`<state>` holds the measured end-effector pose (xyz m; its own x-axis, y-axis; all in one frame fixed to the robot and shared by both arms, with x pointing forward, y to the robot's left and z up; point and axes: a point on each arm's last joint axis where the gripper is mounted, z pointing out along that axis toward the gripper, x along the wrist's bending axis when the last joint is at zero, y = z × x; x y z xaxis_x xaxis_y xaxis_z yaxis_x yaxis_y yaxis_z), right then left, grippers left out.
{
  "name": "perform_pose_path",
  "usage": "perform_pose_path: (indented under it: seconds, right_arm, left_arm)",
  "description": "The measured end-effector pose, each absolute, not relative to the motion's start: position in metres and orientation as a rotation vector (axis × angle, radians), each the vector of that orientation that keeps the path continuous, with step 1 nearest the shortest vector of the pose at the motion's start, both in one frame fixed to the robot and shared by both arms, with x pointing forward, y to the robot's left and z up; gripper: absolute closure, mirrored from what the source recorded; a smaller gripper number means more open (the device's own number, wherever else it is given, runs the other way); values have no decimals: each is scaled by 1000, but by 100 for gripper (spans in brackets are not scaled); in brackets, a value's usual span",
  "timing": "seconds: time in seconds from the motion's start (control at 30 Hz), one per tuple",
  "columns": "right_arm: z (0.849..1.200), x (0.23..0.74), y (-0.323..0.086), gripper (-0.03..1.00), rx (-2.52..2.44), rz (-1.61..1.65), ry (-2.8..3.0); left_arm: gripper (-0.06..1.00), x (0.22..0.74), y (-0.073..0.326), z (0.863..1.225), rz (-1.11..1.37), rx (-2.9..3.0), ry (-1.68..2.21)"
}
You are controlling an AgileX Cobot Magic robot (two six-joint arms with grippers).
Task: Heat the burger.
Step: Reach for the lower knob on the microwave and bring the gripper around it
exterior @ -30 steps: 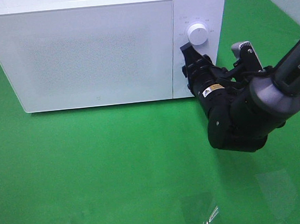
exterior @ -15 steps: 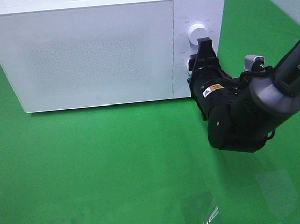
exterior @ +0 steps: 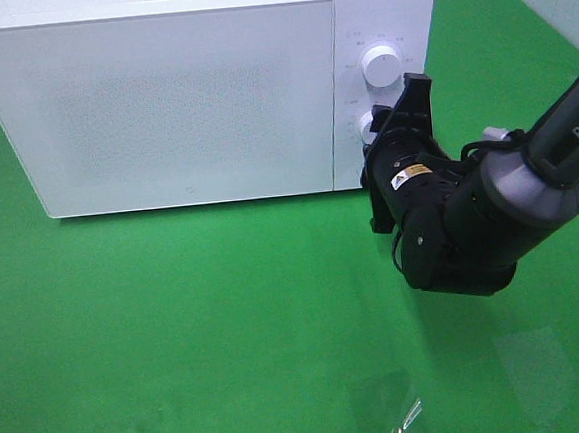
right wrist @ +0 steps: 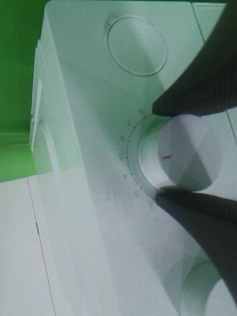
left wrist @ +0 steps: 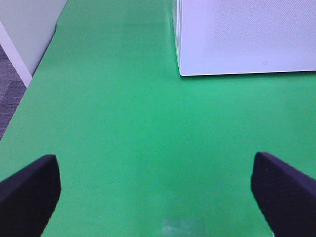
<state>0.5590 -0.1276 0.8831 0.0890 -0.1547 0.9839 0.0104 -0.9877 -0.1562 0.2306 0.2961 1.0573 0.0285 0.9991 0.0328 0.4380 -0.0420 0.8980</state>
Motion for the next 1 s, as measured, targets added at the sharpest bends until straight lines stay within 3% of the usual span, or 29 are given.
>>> perform_pose_path:
  seconds: [0.7,1.0]
  right_arm:
    - [883,559,-128,54,-2224,-2035,142]
    - [883,559,-125,50,-2215,-2026,77]
  left_arm:
    - [-2,231,296,1057,973,1576,1501]
    - [-2,231,296,1057,973,1576,1501]
